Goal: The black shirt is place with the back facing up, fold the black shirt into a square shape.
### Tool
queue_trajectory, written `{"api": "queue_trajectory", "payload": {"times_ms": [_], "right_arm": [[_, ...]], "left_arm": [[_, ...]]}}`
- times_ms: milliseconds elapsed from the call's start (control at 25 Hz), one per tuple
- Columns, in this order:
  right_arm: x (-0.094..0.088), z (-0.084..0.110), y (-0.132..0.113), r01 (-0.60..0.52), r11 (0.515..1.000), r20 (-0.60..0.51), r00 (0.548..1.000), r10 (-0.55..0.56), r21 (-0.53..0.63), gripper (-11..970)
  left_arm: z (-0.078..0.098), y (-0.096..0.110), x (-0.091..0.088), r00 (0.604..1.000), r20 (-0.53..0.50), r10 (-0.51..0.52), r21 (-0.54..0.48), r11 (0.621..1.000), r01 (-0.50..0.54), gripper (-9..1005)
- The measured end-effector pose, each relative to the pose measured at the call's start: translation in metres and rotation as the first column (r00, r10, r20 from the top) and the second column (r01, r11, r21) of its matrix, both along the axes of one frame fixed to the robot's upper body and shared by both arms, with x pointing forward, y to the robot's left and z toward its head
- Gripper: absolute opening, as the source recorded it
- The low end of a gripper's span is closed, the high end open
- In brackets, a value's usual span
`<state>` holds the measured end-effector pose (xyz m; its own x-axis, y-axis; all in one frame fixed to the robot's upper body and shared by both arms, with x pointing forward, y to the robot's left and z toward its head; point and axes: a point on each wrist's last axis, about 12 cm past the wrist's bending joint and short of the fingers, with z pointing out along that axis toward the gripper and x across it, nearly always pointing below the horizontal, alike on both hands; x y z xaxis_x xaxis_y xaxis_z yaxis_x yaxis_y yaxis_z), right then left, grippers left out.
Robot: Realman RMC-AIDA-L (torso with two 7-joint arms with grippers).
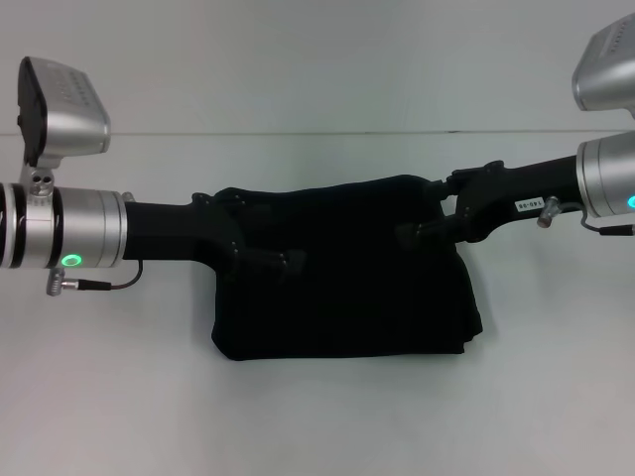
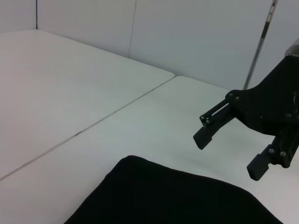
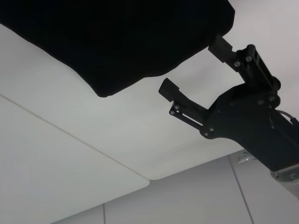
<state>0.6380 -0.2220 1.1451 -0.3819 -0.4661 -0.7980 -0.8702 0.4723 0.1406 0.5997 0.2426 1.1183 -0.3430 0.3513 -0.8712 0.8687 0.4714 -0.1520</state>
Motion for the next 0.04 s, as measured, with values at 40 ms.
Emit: {"api": "queue_trajectory", "payload": {"times_ms": [40], "right_arm": [[0.0,0.0001,0.0,0.0,1.0,0.0,1.0,0.0,0.0,907]], "left_arm": [[0.0001,0.0001,0.0001,1.0,0.0,0.0,0.0,1.0,0.0,915]]}}
